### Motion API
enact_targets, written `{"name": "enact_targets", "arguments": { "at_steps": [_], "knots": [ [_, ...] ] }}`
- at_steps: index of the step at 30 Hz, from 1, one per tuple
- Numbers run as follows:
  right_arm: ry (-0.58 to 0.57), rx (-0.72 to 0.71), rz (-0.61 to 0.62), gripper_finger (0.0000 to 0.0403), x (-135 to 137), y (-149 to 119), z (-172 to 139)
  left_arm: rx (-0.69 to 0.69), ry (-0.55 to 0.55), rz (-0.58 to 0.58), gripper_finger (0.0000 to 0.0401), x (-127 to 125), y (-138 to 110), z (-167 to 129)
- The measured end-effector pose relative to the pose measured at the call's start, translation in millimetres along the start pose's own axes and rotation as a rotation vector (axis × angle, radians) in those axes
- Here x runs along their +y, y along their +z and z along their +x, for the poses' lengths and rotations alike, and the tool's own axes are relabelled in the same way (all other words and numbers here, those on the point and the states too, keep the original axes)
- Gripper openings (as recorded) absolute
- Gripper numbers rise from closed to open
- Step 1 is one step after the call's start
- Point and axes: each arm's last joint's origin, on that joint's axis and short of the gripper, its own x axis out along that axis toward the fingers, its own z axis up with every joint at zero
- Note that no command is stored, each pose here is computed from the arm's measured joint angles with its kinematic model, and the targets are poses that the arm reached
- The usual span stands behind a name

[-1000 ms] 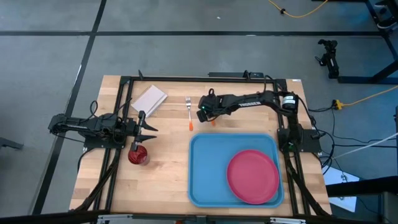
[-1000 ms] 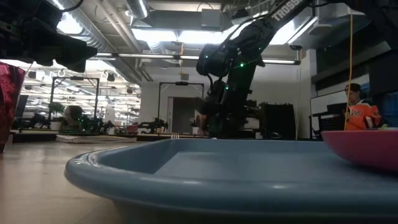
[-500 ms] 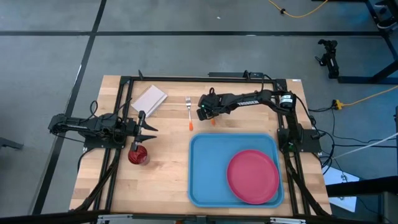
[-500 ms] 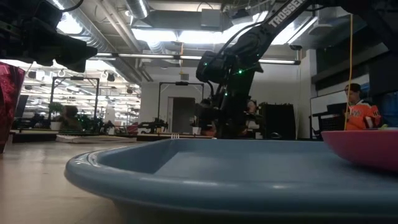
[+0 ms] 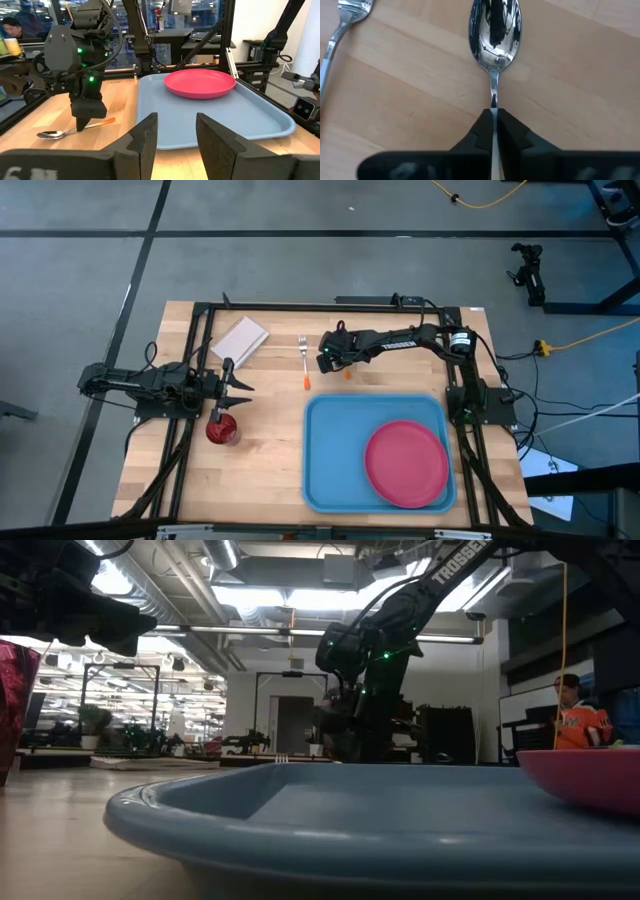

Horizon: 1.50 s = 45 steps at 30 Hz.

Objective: Pick and place plate/cup/fork/spoon on tray
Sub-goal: Put the orange spoon on the blue tray

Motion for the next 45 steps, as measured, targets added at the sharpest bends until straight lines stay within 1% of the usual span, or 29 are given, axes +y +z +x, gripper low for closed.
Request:
{"name": "enact_targets", "arguments": {
  "at_steps": [3,6,8,11,15,18,21,24,29,32,37,41,45],
  "knots": [
    [0.007,-0.002,0.0,0.0014,-0.2,0.7,-2.8,0.0,0.001,0.0,0.0127,0.0,0.1,0.0],
    [0.021,0.002,-0.006,0.0009,-1.3,2.0,-12.1,0.0,0.001,0.0,0.0127,0.0,0.0,0.0],
    [0.035,-0.009,-0.014,0.0006,1.4,4.9,-29.4,0.0,0.001,0.0,0.0127,0.0,0.0,0.0],
    [0.085,-0.044,-0.032,0.0004,11.8,8.6,-64.7,-0.001,0.001,0.0,0.0127,0.1,0.1,0.0],
    [0.118,-0.074,-0.086,0.0003,28.5,-2.2,-103.9,0.0,0.001,0.0,0.0127,0.1,0.1,0.0],
    [0.136,-0.093,-0.075,0.0002,43.6,-23.7,-129.2,-0.001,0.001,0.0,0.0127,0.1,0.2,0.0],
    [0.155,-0.072,-0.064,0.0002,59.0,-55.6,-140.7,-0.001,0.001,0.0,0.0127,0.1,0.2,0.0],
    [0.192,-0.084,-0.028,0.0002,72.0,-82.9,-153.7,0.0,0.001,0.0,0.0127,0.1,0.0,0.0],
    [0.229,-0.09,0.022,0.0002,83.5,-126.7,-169.8,0.0,0.001,0.0,0.0127,0.0,0.1,0.0],
    [0.239,-0.059,0.06,0.0002,86.5,-154.0,-172.4,0.0,0.001,0.0,0.0127,0.1,0.1,0.0],
    [0.236,-0.015,0.139,0.0002,91.0,-195.8,-166.8,0.0,0.001,0.0,0.0127,0.1,0.0,0.0],
    [0.223,0.012,0.185,0.0002,93.5,-222.1,-163.1,-0.001,0.001,0.0,0.0127,0.1,0.1,0.0],
    [0.209,0.038,0.216,0.0002,95.0,-240.6,-158.4,0.0,0.001,0.0,0.0127,0.1,0.0,0.0]
  ]
}}
